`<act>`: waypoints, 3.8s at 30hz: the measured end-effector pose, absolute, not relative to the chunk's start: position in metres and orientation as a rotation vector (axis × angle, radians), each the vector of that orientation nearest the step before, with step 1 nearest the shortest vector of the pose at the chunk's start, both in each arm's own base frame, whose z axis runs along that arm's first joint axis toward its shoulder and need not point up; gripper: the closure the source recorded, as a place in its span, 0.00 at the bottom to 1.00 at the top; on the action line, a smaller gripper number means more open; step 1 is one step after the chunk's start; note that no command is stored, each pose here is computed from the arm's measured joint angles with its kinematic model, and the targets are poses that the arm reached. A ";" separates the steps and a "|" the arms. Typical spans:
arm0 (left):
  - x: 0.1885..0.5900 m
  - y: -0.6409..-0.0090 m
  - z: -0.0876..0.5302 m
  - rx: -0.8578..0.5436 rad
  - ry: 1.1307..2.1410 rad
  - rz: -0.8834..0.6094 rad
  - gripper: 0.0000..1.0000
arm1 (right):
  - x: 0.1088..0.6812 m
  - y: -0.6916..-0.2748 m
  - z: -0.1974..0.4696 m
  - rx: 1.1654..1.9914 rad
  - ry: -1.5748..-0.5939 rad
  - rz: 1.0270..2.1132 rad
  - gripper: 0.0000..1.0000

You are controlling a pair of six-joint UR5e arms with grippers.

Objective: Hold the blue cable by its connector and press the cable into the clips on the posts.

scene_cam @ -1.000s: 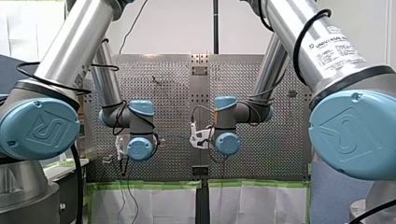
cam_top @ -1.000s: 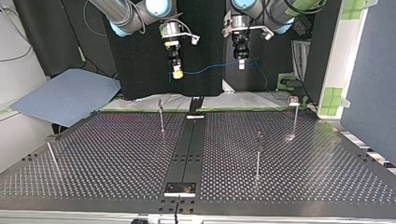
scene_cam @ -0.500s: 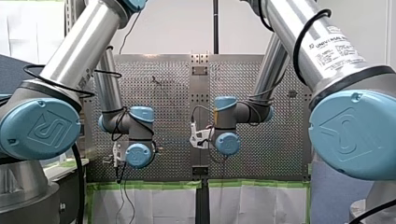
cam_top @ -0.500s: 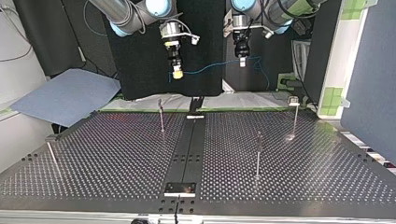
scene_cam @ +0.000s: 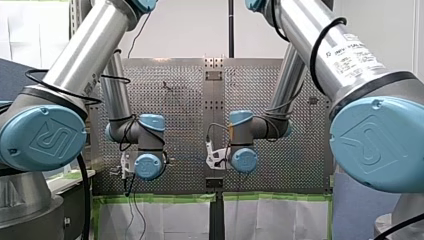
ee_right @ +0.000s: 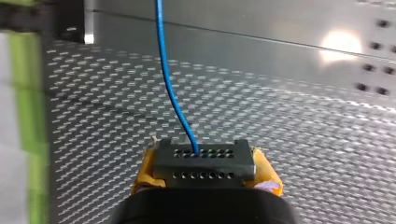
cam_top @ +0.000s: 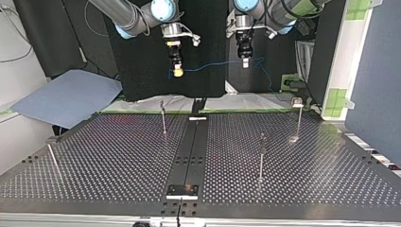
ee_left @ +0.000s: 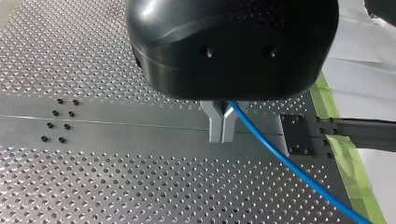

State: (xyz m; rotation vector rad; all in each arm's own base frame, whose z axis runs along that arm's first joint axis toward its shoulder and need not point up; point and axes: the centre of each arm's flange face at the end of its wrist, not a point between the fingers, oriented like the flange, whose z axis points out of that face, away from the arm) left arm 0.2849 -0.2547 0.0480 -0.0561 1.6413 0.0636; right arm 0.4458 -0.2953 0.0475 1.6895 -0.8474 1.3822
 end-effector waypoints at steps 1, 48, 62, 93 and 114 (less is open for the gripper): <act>0.285 -0.255 0.048 -0.056 1.641 0.064 1.00 | 0.444 -0.294 0.043 1.704 -0.850 1.368 1.00; 0.335 -0.274 0.161 -0.096 1.496 0.179 1.00 | 0.475 -0.308 0.125 1.694 -0.873 1.476 1.00; 0.343 -0.268 0.218 -0.114 1.462 0.154 1.00 | 0.497 -0.331 0.171 1.657 -0.855 1.549 1.00; 0.344 -0.242 0.257 -0.060 1.551 0.183 1.00 | 0.562 -0.344 0.256 1.687 -0.713 1.703 1.00; 0.392 -0.221 0.296 -0.107 1.546 0.212 1.00 | 0.585 -0.352 0.309 1.660 -0.716 1.757 1.00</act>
